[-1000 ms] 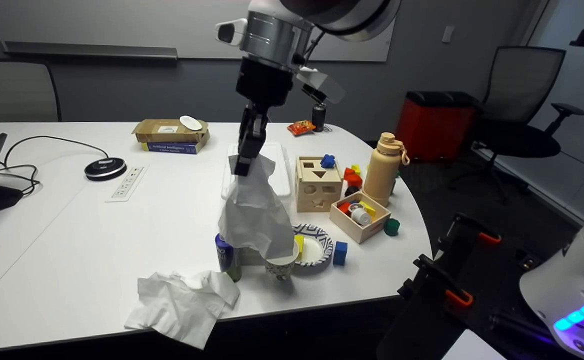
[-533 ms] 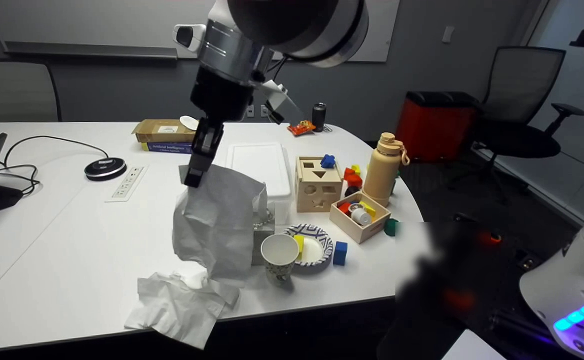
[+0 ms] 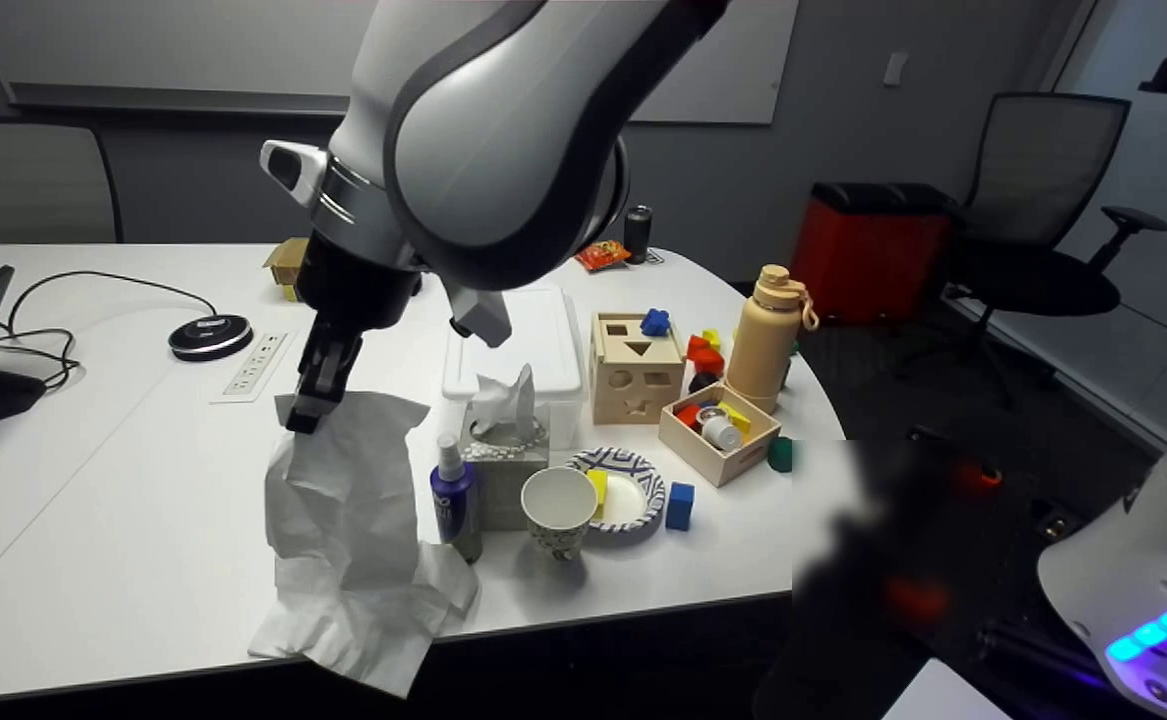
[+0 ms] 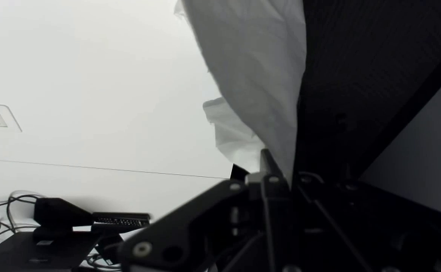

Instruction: Take a tissue out of the box and wipe the table

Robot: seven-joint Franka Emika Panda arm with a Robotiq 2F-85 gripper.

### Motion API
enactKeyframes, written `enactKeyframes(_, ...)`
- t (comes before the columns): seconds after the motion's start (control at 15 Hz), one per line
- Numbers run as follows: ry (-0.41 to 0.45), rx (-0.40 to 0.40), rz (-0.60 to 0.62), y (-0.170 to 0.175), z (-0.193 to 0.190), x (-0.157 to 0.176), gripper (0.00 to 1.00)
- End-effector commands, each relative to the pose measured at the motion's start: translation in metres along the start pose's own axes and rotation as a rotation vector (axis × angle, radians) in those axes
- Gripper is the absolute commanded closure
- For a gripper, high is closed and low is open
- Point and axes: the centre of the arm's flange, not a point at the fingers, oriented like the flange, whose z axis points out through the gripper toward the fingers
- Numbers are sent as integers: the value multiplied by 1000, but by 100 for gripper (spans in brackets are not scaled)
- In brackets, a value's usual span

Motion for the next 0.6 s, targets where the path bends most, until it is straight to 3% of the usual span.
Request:
enactKeyframes(0.0, 39, -54, -48, 4, 39, 18, 100)
enactKeyframes(0.53, 123, -277, -7, 59, 71, 1, 100)
